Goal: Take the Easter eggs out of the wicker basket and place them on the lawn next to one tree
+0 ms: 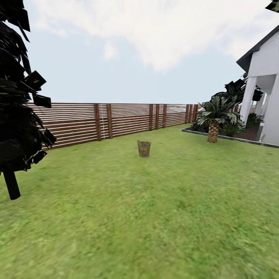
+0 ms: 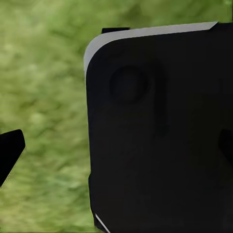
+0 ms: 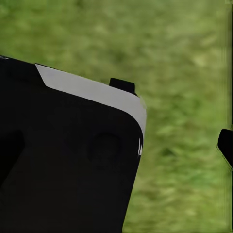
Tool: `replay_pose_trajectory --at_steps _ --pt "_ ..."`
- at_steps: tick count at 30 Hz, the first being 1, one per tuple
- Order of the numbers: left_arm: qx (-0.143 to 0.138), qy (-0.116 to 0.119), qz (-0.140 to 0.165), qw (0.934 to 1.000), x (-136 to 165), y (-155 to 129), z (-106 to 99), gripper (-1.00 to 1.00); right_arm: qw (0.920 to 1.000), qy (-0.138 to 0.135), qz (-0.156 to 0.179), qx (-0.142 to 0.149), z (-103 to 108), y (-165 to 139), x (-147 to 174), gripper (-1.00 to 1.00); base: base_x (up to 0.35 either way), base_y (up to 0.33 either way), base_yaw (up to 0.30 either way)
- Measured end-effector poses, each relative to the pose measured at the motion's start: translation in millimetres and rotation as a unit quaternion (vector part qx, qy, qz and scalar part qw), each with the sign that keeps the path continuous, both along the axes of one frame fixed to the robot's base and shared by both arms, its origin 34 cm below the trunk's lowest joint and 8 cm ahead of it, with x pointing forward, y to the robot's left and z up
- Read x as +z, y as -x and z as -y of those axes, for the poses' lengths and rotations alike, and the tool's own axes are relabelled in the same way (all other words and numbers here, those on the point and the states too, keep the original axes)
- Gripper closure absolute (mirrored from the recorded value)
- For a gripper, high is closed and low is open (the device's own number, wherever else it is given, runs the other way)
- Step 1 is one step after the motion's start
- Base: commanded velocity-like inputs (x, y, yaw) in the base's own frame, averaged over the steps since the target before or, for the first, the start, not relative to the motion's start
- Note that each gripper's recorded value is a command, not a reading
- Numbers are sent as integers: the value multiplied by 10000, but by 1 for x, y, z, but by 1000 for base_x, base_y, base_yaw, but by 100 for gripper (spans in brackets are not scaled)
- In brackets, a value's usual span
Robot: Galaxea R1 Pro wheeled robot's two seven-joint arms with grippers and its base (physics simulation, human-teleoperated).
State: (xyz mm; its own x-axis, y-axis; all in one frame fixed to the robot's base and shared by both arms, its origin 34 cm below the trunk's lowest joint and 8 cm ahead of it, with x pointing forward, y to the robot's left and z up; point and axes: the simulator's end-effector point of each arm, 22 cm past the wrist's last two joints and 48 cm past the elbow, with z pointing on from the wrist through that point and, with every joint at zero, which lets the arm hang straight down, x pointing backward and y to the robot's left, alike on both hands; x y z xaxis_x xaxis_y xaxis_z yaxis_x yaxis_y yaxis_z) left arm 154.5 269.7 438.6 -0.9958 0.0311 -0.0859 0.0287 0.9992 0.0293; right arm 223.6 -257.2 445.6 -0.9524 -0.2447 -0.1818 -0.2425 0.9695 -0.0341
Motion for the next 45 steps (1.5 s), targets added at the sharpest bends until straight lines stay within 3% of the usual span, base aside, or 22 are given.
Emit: replay_pose_trajectory --at_steps 24,28,32,34,35,37,39,40,41,42,45 --pt "10 30 10 10000 0 -1 5 -100 10000 30 7 43 4 0 0 -100 334 0 -1" --pt "220 87 259 9994 2 -25 9 -100 10000 57 31 -19 8 -2 0 -100 335 0 0" --pt "1217 199 458 9913 6 -46 8 -100 9923 216 974 -735 49 -86 22 -100 338 0 0" --pt "1418 255 697 9871 11 -71 7 -100 9878 271 1138 -1027 64 -100 28 -100 340 0 0" --pt "1478 325 965 9838 20 -103 6 -100 9861 318 1188 -1115 70 -104 30 -100 342 0 0" --pt "1461 486 1107 9819 42 -156 0 -100 9855 413 1186 -1142 79 -124 37 -100 343 0 0" --pt "1398 706 863 9839 67 -187 1 -100 9863 478 1076 -1157 82 -156 53 -100 343 0 0" --pt "1285 883 556 9862 91 -203 7 -100 9893 569 578 -1213 85 -160 63 -100 344 0 0" --pt "1160 985 842 9848 126 -240 10 -100 9873 568 802 -1246 85 -207 101 -100 344 0 0" --pt "1144 1001 977 9835 142 -255 7 -100 9826 537 1268 -1246 84 -254 147 -100 344 0 0" --pt "1221 984 1373 9780 185 -288 -7 -100 9802 534 1391 -1306 80 -290 213 -100 344 0 0"
